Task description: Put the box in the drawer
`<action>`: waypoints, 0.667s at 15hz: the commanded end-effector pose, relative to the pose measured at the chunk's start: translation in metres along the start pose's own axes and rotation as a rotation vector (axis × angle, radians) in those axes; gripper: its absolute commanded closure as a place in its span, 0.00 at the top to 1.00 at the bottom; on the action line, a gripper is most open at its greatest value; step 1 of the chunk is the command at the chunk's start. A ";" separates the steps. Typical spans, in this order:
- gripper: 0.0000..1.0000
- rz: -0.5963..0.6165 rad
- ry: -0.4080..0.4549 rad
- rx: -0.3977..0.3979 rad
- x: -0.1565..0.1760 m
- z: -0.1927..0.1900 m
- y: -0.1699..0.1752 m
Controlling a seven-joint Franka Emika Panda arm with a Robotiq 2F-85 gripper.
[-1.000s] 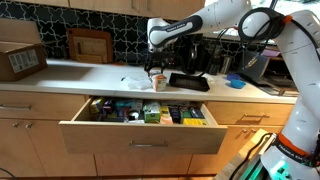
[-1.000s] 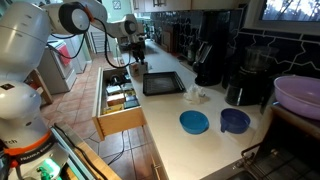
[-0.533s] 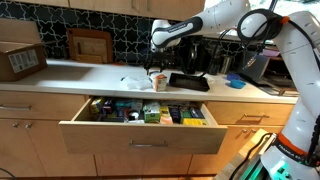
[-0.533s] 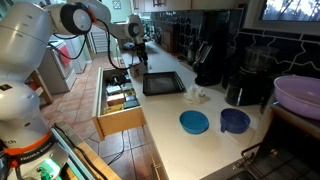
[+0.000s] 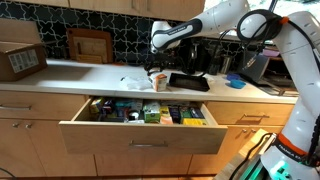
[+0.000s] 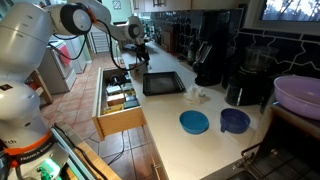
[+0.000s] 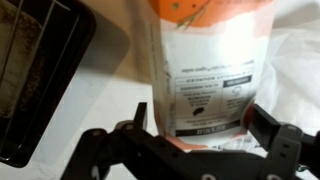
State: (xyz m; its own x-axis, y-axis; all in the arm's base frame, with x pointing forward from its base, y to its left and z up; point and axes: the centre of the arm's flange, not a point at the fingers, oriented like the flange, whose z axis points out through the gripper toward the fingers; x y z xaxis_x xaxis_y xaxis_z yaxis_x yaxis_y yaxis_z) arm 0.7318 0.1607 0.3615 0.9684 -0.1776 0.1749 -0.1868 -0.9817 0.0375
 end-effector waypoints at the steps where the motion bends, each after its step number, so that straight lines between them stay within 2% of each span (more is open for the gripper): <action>1: 1.00 -0.079 0.011 -0.037 -0.009 0.003 0.005; 4: 0.99 -0.109 0.013 -0.017 -0.008 0.003 0.002; 5: 0.96 -0.115 0.010 -0.011 -0.008 0.002 0.000; 6: 0.91 -0.121 0.001 -0.005 -0.008 0.002 -0.001; 7: 0.80 -0.120 -0.007 -0.008 -0.008 0.001 -0.001; 9: 0.78 -0.117 -0.017 -0.010 -0.008 0.000 0.000; 10: 0.70 -0.113 -0.018 -0.010 -0.008 -0.002 0.000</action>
State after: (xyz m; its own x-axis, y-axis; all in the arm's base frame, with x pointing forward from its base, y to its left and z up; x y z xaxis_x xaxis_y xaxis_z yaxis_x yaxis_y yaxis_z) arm 0.7300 0.1647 0.3593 0.9826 -0.0718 0.1713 -0.0845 -0.9941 0.0683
